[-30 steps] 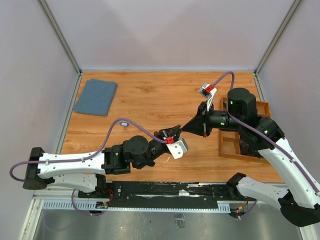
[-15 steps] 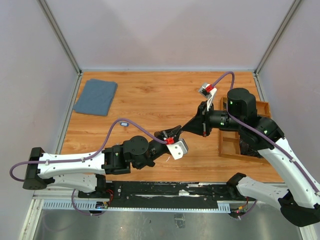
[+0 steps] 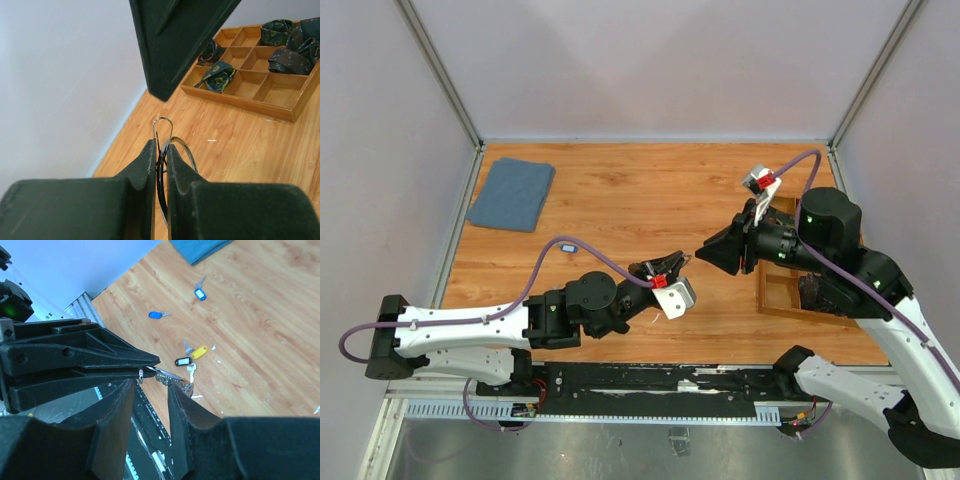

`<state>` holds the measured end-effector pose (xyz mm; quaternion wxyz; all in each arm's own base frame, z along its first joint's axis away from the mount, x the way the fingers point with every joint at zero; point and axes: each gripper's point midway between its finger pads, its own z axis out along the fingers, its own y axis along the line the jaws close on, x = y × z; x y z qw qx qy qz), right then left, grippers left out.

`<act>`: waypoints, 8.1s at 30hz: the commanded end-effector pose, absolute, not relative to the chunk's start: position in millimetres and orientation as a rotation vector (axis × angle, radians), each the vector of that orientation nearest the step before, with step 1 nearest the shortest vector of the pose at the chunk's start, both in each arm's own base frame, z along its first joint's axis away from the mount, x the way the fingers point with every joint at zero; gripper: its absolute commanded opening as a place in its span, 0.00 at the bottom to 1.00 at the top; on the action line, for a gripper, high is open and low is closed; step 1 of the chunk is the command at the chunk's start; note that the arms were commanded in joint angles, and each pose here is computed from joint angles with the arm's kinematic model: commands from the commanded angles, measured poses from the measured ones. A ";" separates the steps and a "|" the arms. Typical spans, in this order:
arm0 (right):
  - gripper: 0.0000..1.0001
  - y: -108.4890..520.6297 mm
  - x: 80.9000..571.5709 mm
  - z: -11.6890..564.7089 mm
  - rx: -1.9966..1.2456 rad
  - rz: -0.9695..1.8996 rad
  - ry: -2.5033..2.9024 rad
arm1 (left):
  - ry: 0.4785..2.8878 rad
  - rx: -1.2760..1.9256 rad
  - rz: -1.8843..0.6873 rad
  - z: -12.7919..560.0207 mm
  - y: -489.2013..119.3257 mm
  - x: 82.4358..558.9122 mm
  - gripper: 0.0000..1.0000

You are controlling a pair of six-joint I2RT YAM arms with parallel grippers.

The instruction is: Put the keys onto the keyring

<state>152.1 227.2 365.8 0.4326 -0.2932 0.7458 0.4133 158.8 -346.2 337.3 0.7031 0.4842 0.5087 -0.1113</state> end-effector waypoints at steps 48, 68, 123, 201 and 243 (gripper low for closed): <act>0.01 247.0 151.4 355.2 -0.775 1.160 1.884 | 1.118 0.971 -0.267 364.3 -340.7 161.9 0.25; 0.01 243.0 155.1 363.8 -0.702 1.145 1.867 | 1.115 0.943 -0.273 362.9 -338.4 162.7 0.14; 0.01 243.4 154.0 364.6 -0.723 1.146 1.839 | 1.188 0.847 -0.267 361.7 -338.5 172.4 0.27; 0.01 242.8 158.0 366.7 -0.678 1.144 1.834 | 1.192 0.733 -0.410 367.4 -327.8 164.7 0.22; 0.01 244.7 149.7 375.6 -0.681 1.203 1.788 | 1.169 0.792 -0.463 362.6 -345.4 156.5 0.32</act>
